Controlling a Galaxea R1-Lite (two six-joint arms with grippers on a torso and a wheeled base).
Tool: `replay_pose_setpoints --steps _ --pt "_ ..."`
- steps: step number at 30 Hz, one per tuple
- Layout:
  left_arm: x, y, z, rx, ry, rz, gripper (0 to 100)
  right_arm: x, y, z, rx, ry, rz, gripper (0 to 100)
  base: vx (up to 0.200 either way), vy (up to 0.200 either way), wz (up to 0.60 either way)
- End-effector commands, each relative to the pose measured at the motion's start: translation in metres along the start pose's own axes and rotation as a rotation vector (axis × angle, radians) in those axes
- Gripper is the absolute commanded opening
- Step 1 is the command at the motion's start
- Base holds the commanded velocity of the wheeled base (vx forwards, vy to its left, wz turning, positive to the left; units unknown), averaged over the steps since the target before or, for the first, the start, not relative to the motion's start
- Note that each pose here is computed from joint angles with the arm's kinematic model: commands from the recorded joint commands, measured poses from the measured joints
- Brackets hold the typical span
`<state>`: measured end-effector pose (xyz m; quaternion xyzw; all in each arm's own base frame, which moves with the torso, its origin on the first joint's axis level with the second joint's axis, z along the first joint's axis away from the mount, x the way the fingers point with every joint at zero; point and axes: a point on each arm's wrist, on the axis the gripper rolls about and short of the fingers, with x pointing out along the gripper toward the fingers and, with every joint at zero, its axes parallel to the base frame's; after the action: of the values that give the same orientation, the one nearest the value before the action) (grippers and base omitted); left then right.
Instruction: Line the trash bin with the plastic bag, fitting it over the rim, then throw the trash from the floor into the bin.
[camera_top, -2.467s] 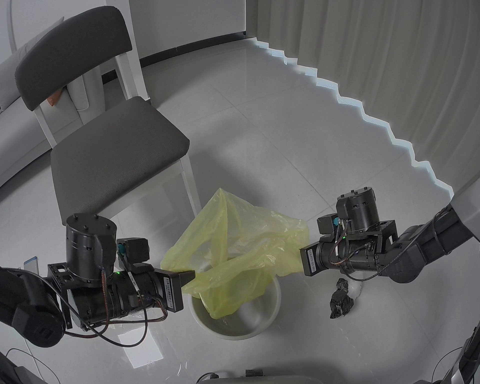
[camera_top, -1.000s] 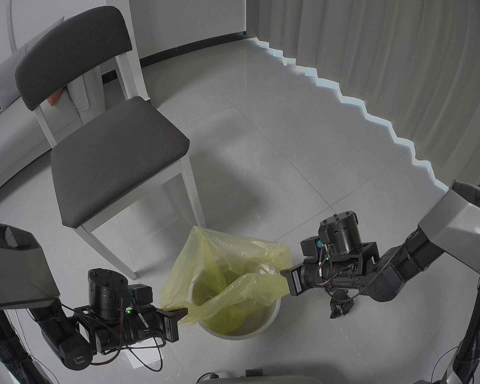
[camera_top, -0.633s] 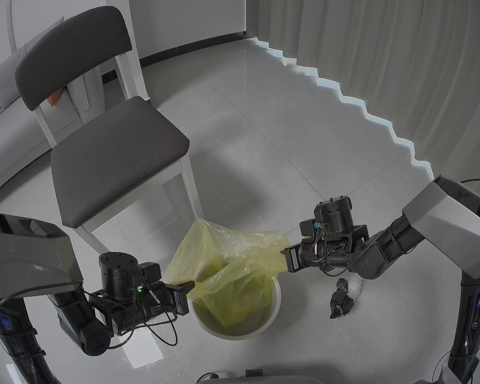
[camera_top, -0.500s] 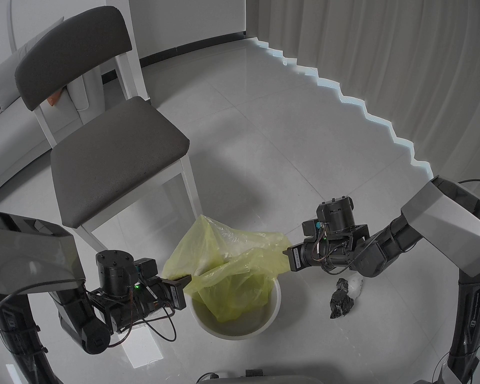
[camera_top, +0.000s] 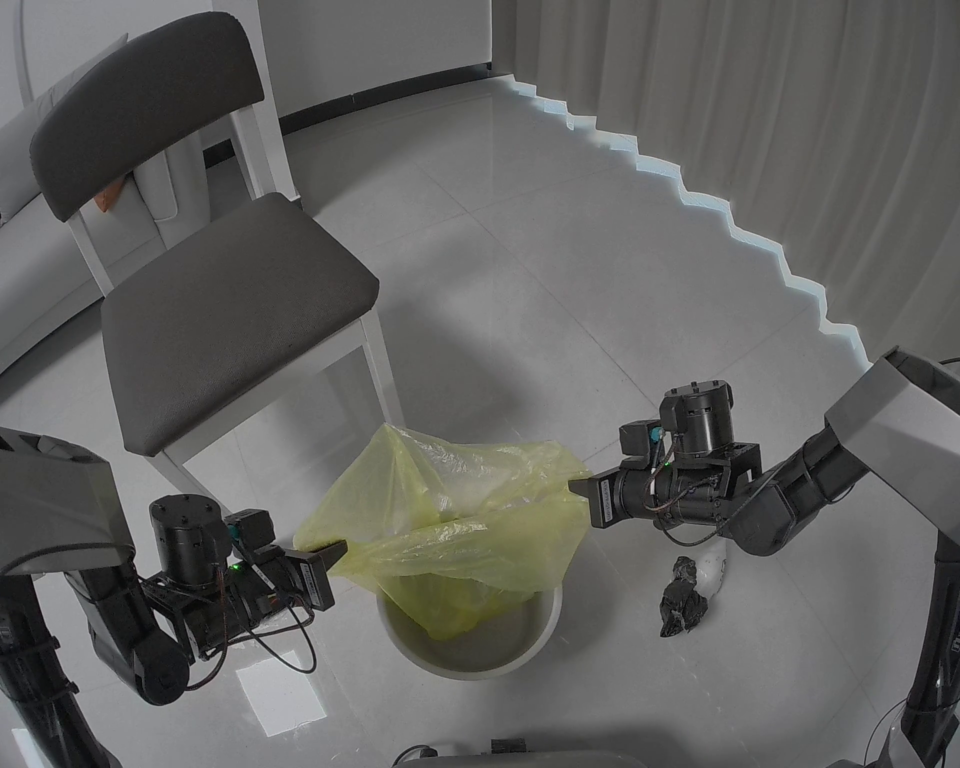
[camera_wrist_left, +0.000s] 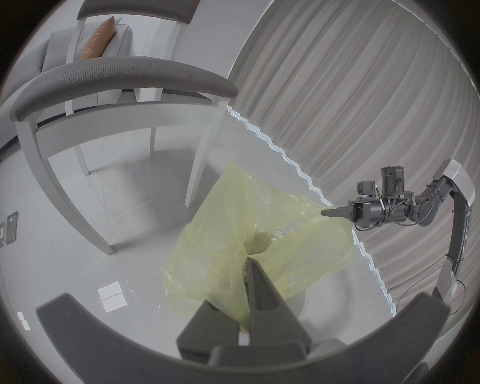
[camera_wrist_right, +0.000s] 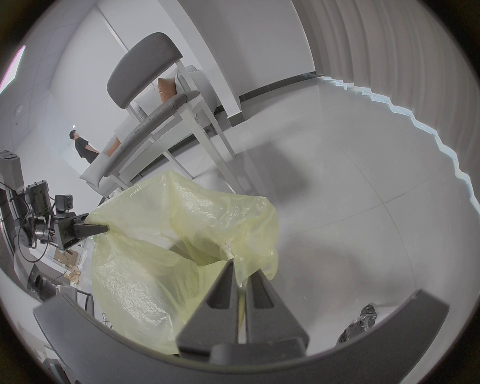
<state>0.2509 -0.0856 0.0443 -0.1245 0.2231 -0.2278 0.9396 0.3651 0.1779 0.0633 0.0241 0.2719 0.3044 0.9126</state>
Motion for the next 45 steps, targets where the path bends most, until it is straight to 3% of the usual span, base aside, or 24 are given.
replay_pose_setpoints --steps 1,7,10,15,28,34,45 --pt "0.016 0.005 -0.001 -0.003 -0.018 0.003 0 0.014 -0.011 -0.004 0.004 0.005 -0.013 0 0.0 0.0 0.0" --pt "0.038 0.016 -0.01 0.006 -0.065 0.001 0 0.03 -0.025 -0.007 0.013 -0.007 -0.026 0 0.0 0.0 0.0" --pt "0.041 0.02 -0.006 0.003 -0.083 0.005 0 0.032 -0.029 -0.008 0.011 -0.038 0.009 0 0.0 0.0 0.0" --pt "0.04 0.022 -0.01 0.0 -0.066 0.011 0 0.03 -0.031 -0.011 0.002 -0.068 0.02 0 0.0 0.0 0.0" --pt "0.028 0.022 -0.064 0.014 0.185 0.015 0 0.017 -0.03 -0.074 -0.008 0.14 0.011 0 0.0 0.0 0.0" --pt "0.028 0.025 -0.072 0.012 0.219 0.027 0 0.009 -0.024 -0.093 -0.034 0.206 0.021 0 0.0 0.0 0.0" --pt "0.032 0.027 -0.079 0.012 0.243 0.029 0 0.016 -0.02 -0.099 -0.047 0.196 0.036 0 0.0 0.0 0.0"
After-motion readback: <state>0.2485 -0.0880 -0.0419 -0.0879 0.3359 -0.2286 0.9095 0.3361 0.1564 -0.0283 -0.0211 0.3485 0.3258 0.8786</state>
